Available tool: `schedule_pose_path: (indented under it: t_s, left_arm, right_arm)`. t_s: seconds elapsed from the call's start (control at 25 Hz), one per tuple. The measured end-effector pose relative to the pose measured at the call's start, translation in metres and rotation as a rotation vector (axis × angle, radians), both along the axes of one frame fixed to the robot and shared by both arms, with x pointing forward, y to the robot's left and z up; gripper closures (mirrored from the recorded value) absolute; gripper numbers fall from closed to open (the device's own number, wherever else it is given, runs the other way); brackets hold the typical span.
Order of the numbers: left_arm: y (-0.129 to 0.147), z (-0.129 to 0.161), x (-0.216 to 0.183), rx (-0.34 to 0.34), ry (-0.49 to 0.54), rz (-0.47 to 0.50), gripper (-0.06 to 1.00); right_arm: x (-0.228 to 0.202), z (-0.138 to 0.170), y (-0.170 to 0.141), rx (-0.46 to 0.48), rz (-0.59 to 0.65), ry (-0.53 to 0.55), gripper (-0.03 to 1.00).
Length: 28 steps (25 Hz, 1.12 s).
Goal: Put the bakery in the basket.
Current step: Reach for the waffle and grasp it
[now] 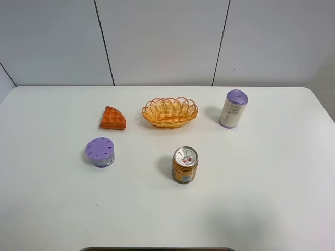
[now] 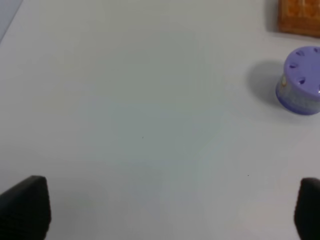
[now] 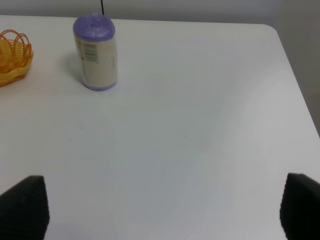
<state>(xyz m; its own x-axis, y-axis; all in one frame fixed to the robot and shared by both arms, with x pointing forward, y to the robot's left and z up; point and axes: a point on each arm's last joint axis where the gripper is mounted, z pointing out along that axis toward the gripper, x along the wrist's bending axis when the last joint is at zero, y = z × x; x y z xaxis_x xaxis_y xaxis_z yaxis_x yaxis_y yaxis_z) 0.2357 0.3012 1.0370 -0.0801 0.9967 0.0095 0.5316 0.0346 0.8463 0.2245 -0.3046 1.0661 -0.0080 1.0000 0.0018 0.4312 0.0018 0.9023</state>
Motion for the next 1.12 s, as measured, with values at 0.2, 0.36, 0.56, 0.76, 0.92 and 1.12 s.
schedule_pose_path:
  t_s: [0.2,0.36,0.56,0.76,0.92,1.12]
  left_arm:
    - [0.0000,0.0000,0.0000,0.000,0.000,0.000,-0.05]
    - [0.0000,0.0000,0.0000,0.000,0.000,0.000,-0.05]
    - [0.0028,0.0006,0.0000,0.031,-0.004,0.017,-0.05]
    - [0.0034,0.0007,0.0000,0.037,-0.004,0.021,-0.05]
    - [0.0034,0.0007,0.0000,0.036,-0.004,0.021,-0.05]
    - [0.0032,0.0024,0.0005,0.036,-0.021,0.020,-0.05]
  right_arm:
    - [0.0000,0.0000,0.0000,0.000,0.000,0.000,0.05]
    - [0.0000,0.0000,0.0000,0.000,0.000,0.000,0.05]
    - [0.0000,0.0000,0.0000,0.000,0.000,0.000,0.05]
    - [0.0000,0.0000,0.0000,0.000,0.000,0.000,0.05]
    - [0.0000,0.0000,0.0000,0.000,0.000,0.000,0.05]
    - [0.0000,0.0000,0.0000,0.000,0.000,0.000,0.05]
